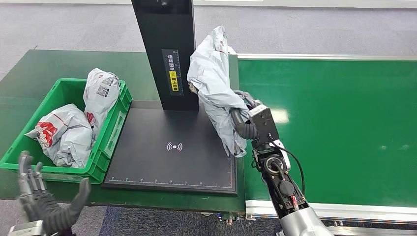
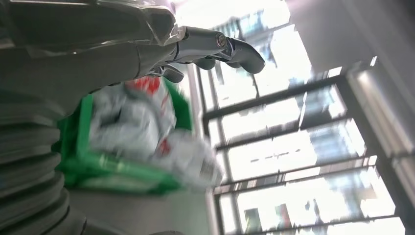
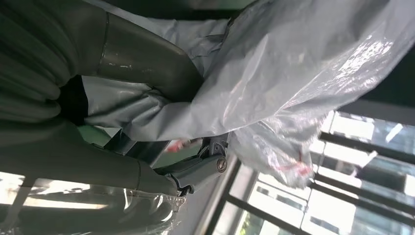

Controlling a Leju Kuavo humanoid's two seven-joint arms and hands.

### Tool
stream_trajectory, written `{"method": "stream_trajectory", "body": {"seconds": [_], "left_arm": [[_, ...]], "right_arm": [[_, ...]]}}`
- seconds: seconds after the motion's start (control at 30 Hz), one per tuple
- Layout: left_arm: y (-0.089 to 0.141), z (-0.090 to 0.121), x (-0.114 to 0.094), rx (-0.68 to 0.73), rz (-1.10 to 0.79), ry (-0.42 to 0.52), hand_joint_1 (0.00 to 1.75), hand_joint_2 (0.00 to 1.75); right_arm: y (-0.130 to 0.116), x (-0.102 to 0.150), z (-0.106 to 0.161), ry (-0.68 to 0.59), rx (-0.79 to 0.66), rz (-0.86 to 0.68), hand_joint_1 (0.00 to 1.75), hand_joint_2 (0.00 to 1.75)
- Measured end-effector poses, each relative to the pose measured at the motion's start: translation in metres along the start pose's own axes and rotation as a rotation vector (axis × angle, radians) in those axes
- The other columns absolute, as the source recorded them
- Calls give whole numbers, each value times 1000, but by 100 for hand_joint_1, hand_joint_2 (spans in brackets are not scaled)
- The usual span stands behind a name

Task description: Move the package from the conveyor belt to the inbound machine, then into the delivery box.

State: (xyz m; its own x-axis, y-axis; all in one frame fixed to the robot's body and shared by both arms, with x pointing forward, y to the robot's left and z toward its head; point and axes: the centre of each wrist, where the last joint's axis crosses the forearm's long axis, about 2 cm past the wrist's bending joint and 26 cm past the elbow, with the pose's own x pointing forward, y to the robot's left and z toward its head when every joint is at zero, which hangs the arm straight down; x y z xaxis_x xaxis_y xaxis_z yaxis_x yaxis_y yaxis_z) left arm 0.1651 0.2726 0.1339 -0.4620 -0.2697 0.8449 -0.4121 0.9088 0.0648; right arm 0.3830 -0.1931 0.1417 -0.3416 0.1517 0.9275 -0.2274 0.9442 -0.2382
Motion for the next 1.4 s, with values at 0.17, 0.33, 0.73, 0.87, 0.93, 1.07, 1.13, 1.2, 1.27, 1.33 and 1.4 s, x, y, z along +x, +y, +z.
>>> {"method": "stream_trajectory", "body": {"seconds": [0.17, 0.33, 0.73, 0.87, 0.93, 1.07, 1.13, 1.2, 1.27, 1.33, 1.4], "left_arm": [[17, -9, 6, 133, -43, -44, 0, 175], [23, -12, 9, 170, -57, -59, 0, 175], [25, -14, 11, 189, -56, -62, 0, 175], [20, -21, 9, 173, -36, -65, 0, 175], [16, -25, 7, 160, -26, -64, 0, 175], [10, -29, 4, 139, -17, -59, 0, 175], [9, -30, 3, 128, -13, -55, 0, 175], [8, -30, 1, 117, -9, -51, 0, 175], [8, -30, 0, 109, -7, -47, 0, 175], [7, -29, -1, 104, -7, -43, 0, 175], [7, -29, -2, 101, -9, -40, 0, 175]], "right_arm": [[17, -14, 9, 89, 142, 20, 175, 175], [25, -20, 13, 119, 186, 32, 175, 175], [30, -22, 13, 155, 268, 19, 175, 175], [40, -23, 16, 151, 408, -68, 175, 175], [46, -23, 17, 142, 453, -106, 175, 175], [58, -20, 14, 121, 519, -181, 175, 175], [64, -18, 12, 95, 561, -233, 175, 175], [70, -15, 10, 67, 599, -278, 175, 175], [74, -13, 9, 53, 619, -297, 175, 175], [75, -12, 8, 51, 628, -300, 175, 175], [77, -11, 7, 51, 633, -301, 175, 175]]}}
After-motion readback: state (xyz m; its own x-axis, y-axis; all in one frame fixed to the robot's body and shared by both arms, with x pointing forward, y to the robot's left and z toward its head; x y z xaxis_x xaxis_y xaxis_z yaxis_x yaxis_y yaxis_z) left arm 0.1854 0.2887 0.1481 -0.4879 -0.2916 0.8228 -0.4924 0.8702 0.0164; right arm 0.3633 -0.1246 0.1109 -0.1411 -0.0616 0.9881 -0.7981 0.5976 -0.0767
